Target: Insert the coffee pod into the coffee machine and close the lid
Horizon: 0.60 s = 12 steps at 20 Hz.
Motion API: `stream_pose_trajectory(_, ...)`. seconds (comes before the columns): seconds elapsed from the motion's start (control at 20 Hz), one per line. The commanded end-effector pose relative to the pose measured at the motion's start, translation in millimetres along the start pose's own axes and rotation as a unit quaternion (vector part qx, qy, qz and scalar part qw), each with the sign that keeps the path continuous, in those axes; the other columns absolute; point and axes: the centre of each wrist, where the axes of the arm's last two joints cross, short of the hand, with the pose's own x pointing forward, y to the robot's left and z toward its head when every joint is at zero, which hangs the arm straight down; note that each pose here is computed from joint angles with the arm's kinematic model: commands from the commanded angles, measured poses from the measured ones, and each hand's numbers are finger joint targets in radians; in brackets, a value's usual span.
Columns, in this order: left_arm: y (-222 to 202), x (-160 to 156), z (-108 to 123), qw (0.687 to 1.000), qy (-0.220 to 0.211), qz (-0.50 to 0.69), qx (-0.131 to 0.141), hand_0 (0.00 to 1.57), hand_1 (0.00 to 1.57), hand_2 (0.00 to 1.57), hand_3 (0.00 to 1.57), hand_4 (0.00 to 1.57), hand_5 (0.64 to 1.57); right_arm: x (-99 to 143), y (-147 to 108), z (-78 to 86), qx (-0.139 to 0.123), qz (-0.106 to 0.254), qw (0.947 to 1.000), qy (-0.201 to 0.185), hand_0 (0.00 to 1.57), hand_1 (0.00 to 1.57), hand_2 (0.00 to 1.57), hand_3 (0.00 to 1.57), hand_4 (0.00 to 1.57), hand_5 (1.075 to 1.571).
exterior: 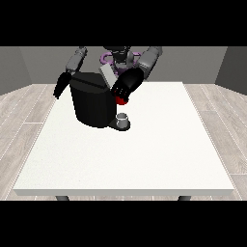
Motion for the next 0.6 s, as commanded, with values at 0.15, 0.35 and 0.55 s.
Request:
stream_pose_trajectory(0.15, -13, -3, 1, 0.999, 0.016, -0.029, 0.005, 0.0, 0.0, 0.63, 0.51, 0.0, 1.571, -1, 4, 0.9, -0.003, -0.004, 1.0, 0.005, 0.0, 0.0, 0.0, 0.0, 0.09, 1.571)
stream_pose_trajectory(0.35, 23, -15, 8, 0.999, 0.021, -0.028, 0.03, 0.0, 0.0, 0.56, 0.46, 0.0, 1.571, -4, -11, -1.9, -0.012, 0.01, 0.9999, -0.003, 0.0, 0.0, 0.0, 0.0, 0.15, 1.571)
stream_pose_trajectory(0.55, -1, -18, 8, 1.0, 0.009, -0.013, -0.014, 0.0, 0.0, 0.43, 0.33, 0.0, 1.571, -6, 0, 2.2, -0.015, 0.001, 0.9996, 0.024, 0.0, 0.0, 0.0, 0.0, 0.0, 1.571)
